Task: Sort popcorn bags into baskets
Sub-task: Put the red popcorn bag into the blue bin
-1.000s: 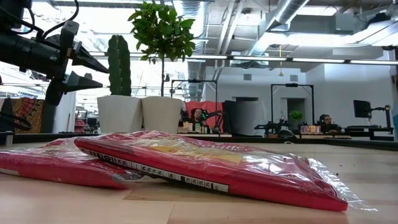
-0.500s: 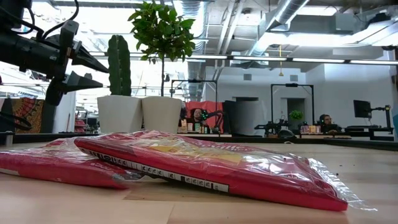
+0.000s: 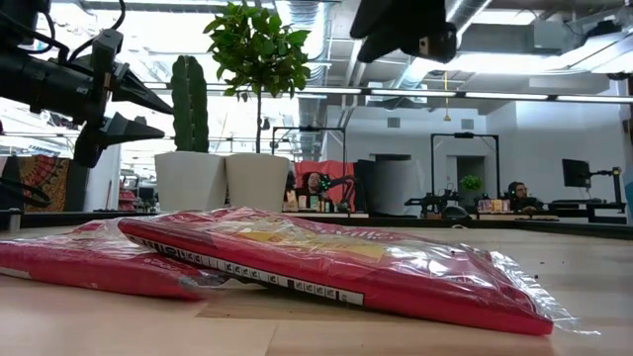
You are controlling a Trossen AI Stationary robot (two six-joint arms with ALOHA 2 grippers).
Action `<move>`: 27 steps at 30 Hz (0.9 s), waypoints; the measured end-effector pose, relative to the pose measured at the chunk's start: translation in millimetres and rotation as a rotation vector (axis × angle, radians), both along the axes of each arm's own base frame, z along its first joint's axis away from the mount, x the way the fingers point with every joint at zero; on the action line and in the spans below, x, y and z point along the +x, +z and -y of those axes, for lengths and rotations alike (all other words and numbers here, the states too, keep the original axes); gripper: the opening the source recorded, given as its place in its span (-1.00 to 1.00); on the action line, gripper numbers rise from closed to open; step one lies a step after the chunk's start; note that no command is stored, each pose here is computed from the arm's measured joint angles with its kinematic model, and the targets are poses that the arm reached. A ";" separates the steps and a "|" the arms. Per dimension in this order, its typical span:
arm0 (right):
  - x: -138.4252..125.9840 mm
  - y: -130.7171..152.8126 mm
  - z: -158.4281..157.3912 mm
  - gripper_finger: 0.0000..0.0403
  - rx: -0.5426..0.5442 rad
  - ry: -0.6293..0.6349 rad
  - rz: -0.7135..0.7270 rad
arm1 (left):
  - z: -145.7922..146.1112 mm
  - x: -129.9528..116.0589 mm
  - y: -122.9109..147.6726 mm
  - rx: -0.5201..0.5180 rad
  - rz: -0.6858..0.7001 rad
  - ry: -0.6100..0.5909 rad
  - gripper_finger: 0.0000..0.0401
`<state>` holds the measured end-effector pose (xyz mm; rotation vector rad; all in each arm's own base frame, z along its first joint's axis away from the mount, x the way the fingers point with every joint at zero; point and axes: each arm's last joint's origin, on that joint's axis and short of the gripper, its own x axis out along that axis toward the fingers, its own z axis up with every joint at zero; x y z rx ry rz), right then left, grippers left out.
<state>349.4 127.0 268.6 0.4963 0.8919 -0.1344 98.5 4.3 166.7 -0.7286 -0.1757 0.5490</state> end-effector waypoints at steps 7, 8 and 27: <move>16.0 -33.9 -9.6 -0.39 -0.049 0.042 -0.048 | 0.1 0.3 -0.3 0.005 -0.007 0.000 -0.09; 18.3 -40.2 -12.7 -0.39 -0.046 0.052 -0.060 | 0.0 0.3 -0.4 0.005 -0.008 0.000 -0.09; 35.8 -129.2 -40.9 -0.39 -0.117 0.123 -0.197 | 0.4 2.3 -2.9 0.006 -0.037 0.000 -0.09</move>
